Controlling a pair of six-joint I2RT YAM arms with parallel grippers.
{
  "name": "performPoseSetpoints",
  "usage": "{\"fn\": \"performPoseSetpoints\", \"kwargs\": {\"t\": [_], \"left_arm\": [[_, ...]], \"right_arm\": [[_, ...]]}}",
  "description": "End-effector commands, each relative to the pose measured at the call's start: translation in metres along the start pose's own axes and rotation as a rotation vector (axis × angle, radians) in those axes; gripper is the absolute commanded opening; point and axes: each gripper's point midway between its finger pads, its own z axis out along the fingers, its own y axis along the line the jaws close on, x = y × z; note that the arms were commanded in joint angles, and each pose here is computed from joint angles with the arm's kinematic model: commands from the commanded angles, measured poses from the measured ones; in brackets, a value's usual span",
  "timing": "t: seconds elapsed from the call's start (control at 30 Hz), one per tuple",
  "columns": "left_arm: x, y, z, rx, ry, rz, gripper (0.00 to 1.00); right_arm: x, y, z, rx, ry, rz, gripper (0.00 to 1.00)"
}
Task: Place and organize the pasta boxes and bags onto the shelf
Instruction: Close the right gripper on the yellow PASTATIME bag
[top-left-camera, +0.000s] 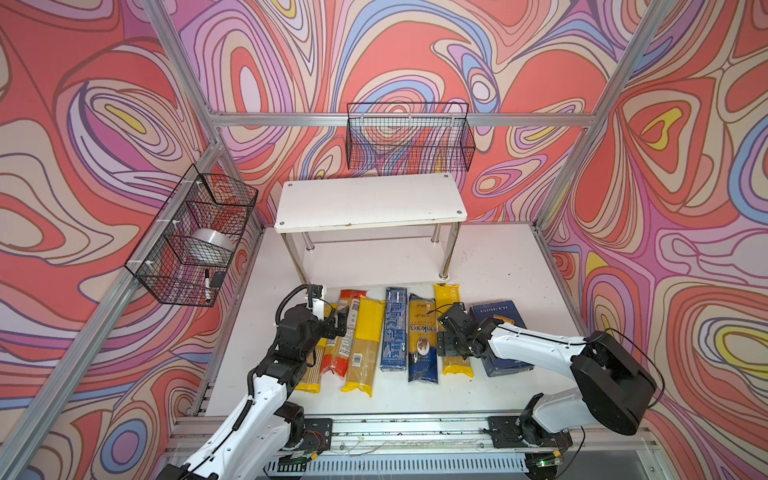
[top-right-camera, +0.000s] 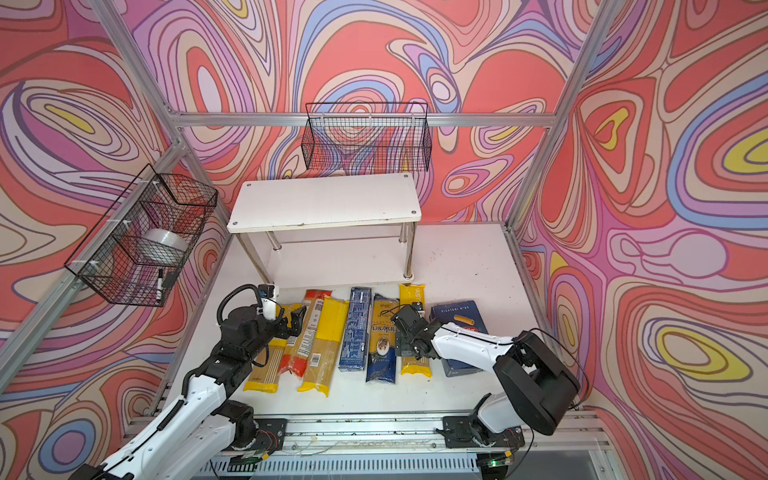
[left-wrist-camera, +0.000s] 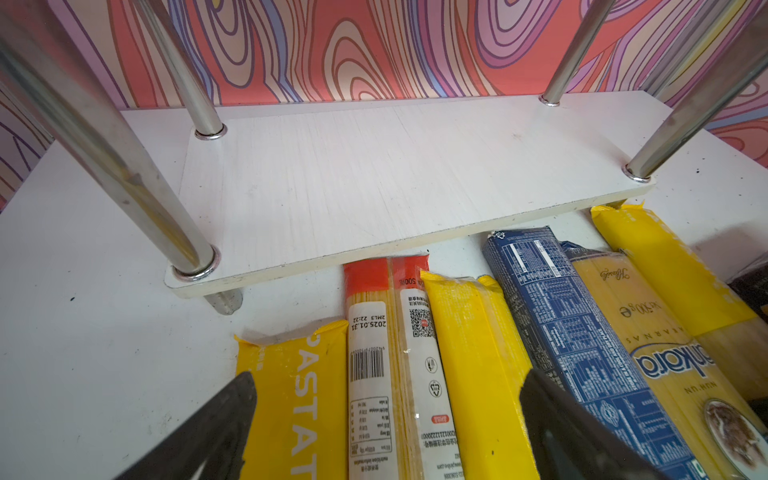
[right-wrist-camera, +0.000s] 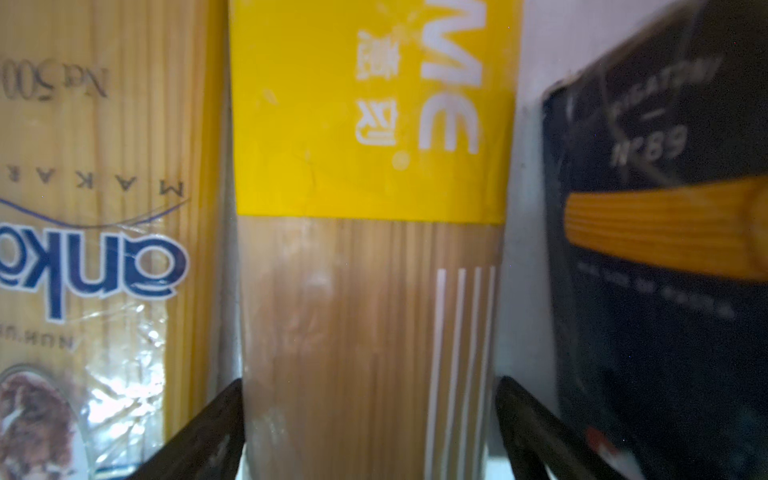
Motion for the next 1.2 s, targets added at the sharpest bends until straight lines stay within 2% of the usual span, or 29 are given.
{"fn": "performPoseSetpoints", "kwargs": {"t": [0.0, 0.27, 0.67, 1.0, 1.17], "left_arm": [[-0.002, 0.001, -0.001, -0.008, -0.022, 0.004, 1.0], [-0.002, 0.0, -0.002, -0.002, -0.02, 0.005, 1.0], [-0.001, 0.0, -0.001, 0.0, -0.017, 0.005, 1.0], [-0.002, 0.0, -0.002, 0.0, -0.022, 0.005, 1.0], [-0.002, 0.0, 0.0, 0.0, -0.014, 0.005, 1.0]], "right_arm": [[0.004, -0.006, 0.006, 0.026, 0.008, 0.021, 0.95], [0.012, -0.013, 0.014, 0.054, 0.02, 0.02, 0.92], [0.004, -0.011, -0.003, 0.008, -0.035, 0.034, 0.68], [0.014, -0.019, -0.004, 0.022, -0.009, 0.054, 0.38], [0.013, -0.022, -0.011, 0.021, -0.027, 0.079, 0.29]]}}
